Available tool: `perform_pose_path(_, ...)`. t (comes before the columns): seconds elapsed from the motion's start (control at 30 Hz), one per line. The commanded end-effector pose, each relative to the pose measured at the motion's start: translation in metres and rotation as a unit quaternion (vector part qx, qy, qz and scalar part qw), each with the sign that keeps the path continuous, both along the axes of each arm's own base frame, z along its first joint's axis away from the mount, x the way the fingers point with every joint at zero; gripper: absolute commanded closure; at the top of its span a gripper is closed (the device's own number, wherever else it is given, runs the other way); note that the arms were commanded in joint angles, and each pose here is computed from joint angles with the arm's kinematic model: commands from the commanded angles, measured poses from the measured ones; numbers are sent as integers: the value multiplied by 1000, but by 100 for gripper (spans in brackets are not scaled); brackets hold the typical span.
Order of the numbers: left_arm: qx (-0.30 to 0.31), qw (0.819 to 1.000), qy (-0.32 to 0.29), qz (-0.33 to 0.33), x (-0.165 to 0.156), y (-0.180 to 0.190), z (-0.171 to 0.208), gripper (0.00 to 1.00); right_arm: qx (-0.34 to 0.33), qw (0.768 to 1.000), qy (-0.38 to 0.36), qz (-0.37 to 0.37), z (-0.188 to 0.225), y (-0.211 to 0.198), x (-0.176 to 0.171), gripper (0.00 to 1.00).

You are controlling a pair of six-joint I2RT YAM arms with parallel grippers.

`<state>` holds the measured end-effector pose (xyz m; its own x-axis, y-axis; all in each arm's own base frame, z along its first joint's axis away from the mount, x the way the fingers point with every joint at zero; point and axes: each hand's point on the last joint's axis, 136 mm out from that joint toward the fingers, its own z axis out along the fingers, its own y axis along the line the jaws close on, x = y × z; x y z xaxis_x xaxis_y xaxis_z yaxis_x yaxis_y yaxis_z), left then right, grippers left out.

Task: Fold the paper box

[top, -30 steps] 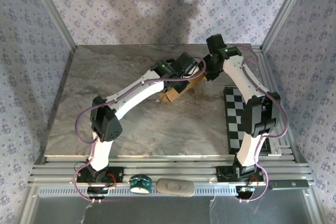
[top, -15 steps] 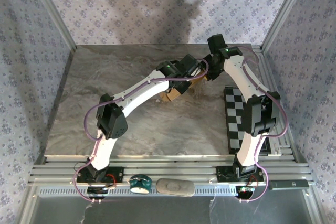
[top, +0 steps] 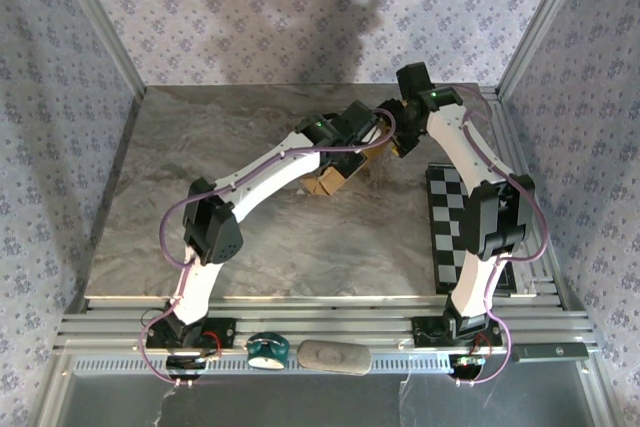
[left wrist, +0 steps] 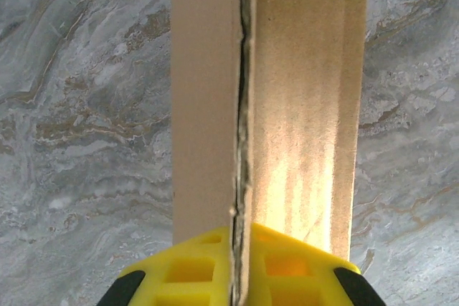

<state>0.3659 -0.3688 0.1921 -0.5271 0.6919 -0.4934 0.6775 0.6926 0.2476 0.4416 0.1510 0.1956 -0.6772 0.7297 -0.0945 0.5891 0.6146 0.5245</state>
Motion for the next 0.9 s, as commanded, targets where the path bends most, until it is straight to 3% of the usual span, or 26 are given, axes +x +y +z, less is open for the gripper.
perform_pose_path(0.0, -44, 998, 32, 12, -3, 1, 11, 100, 14, 998, -59, 18, 37, 3, 8, 9)
perform_pose_path(0.17, -79, 995, 65, 21, -9, 1, 18, 100, 39, 995, -83, 39, 53, 13, 11, 1)
perform_pose_path(0.47, -88, 993, 73, 36, -11, 7, 26, 100, 45, 991, -115, 47, 82, 12, 11, 0)
perform_pose_path(0.73, -106, 990, 81, 50, -8, 11, 32, 100, 18, 987, -162, -2, 102, -37, -1, 0)
perform_pose_path(0.87, -132, 986, 87, 53, -8, 8, 45, 100, 6, 988, -151, -23, 91, -59, -10, 1)
